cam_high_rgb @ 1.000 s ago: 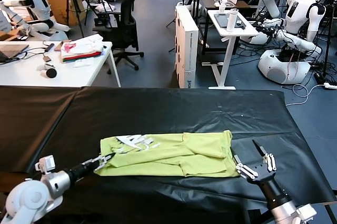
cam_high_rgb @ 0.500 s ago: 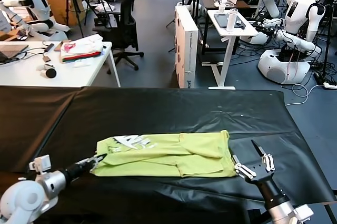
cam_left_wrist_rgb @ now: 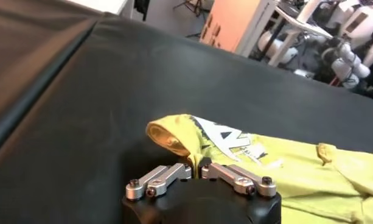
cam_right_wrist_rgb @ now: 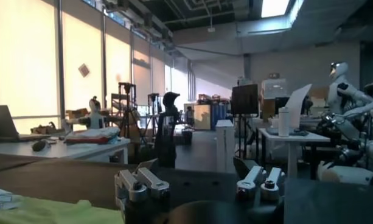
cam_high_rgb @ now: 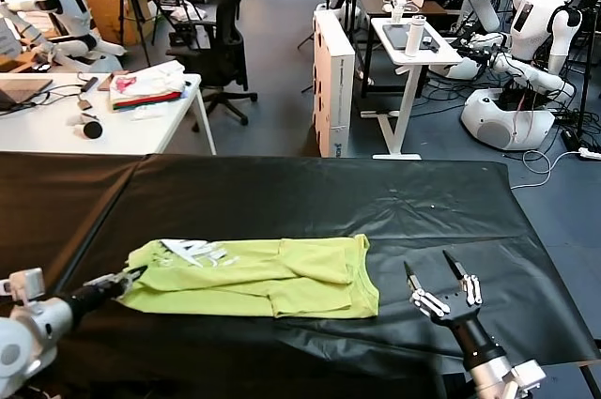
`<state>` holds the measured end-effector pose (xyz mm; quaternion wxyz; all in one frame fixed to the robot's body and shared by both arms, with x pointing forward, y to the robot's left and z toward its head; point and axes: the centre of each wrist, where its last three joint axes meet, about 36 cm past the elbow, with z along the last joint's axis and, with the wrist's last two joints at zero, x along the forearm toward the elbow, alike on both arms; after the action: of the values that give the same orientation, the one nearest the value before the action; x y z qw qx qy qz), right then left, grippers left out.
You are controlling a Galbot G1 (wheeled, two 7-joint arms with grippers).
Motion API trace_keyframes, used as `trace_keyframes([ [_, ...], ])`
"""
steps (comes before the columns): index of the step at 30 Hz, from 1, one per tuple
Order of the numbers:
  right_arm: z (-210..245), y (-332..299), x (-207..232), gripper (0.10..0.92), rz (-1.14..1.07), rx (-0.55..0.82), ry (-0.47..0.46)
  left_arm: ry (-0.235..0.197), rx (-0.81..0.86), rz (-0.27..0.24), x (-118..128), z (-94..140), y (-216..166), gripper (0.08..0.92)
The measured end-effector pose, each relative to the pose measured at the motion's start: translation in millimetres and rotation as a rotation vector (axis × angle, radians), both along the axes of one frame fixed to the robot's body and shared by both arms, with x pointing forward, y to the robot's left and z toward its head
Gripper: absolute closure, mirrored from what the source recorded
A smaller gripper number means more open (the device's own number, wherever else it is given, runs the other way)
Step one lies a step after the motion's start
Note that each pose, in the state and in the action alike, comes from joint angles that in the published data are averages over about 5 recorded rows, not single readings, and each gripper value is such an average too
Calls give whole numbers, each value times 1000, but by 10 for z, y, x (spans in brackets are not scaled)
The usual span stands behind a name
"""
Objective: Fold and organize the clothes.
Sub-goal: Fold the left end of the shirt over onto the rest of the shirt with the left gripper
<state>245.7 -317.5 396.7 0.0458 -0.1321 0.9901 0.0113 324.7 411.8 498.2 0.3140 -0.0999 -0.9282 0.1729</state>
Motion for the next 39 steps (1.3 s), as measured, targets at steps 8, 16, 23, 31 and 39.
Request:
trace_keyframes([
  [8,-123,20,-355,115,2,-57,10,-17,-169,-62,-14,-230,-713,812],
  [16,-281,189,-609,115,-3,-72,72,-23,-302,-122,113,-402,-1362,812],
  [23,-302,225,-646,115,-8,-76,82,-29,-359,-172,217,-474,-1847,812],
  [31,-293,222,-645,115,-20,-77,83,-16,-423,-220,300,-546,-2292,812],
  [39,-310,263,-654,115,-19,-75,87,-10,-469,-232,361,-584,-2491,812],
])
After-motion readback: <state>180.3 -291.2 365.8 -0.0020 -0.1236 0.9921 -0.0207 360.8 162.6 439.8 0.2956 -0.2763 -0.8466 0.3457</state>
